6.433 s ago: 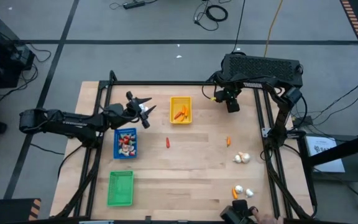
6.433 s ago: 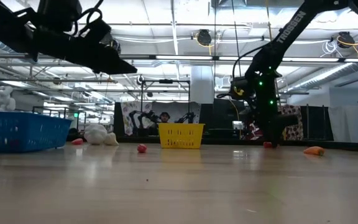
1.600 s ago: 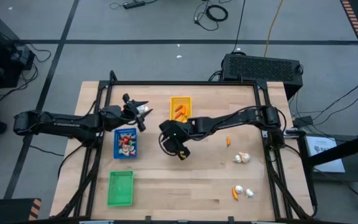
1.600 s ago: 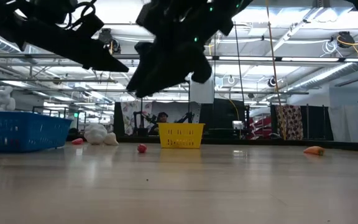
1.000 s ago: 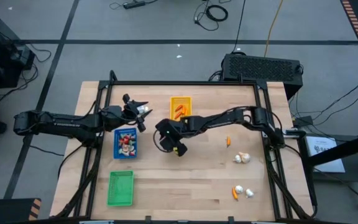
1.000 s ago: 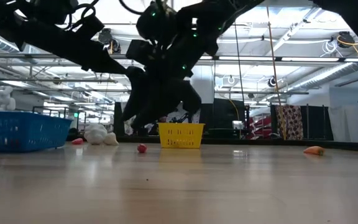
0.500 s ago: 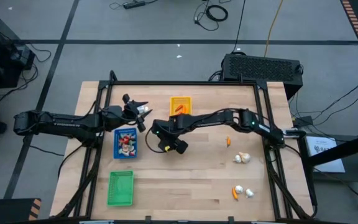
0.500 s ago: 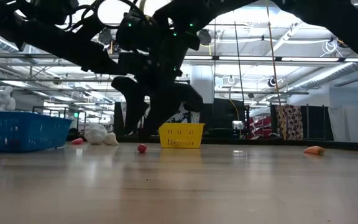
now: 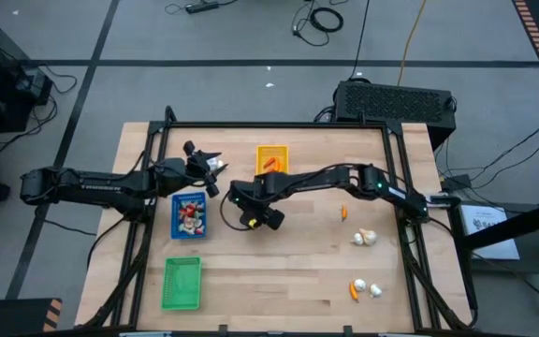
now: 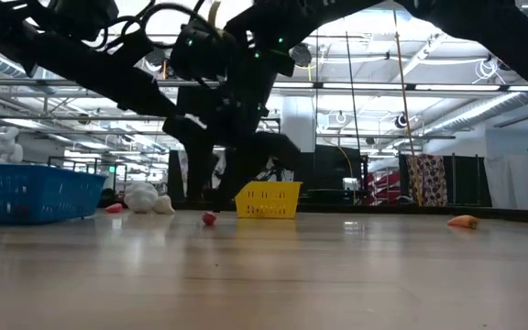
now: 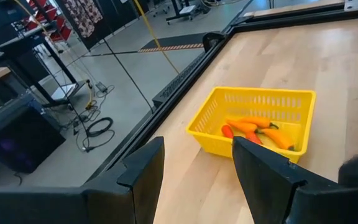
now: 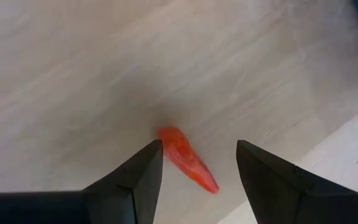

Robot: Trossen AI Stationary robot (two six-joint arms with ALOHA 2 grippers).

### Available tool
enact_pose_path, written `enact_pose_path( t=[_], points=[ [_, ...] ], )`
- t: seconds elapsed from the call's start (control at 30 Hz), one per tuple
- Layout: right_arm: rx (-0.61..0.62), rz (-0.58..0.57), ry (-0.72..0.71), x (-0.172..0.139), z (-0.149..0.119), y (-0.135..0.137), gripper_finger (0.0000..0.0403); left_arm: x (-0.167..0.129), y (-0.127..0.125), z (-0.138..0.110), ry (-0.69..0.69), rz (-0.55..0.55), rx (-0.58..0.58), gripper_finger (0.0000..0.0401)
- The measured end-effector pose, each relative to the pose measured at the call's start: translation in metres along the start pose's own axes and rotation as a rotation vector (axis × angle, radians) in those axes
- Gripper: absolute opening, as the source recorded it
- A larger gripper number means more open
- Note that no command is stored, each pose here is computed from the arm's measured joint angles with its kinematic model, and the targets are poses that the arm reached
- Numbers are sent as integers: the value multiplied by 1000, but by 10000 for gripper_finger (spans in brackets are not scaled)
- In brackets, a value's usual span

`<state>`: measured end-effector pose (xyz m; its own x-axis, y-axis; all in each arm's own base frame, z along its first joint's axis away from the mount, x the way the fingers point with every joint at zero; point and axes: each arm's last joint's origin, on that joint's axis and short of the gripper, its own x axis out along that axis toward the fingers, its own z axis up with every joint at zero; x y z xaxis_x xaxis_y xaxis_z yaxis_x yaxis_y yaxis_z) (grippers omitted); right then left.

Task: Sort produce into baskets
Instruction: Put the orange chili pepper into the yellow bin

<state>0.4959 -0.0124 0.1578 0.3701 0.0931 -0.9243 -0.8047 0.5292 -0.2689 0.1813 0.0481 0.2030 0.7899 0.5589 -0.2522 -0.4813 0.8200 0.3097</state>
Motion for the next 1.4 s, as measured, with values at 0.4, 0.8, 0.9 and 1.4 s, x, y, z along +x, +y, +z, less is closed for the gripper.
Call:
enact_pose_path(
  t=[0.4,0.8,0.9,1.4],
  points=[
    [84,59,55,19,-7,6,133,1,2,-5,56,30,18,198],
    [203,57,84,6,-6,8,23,1,2,-5,57,30,18,198],
    [258,39,81,-12,-5,6,16,1,2,-6,60,30,19,198],
    [564,-79,-51,-117,-62,-30,14,1,2,-5,55,30,-9,198]
  ],
)
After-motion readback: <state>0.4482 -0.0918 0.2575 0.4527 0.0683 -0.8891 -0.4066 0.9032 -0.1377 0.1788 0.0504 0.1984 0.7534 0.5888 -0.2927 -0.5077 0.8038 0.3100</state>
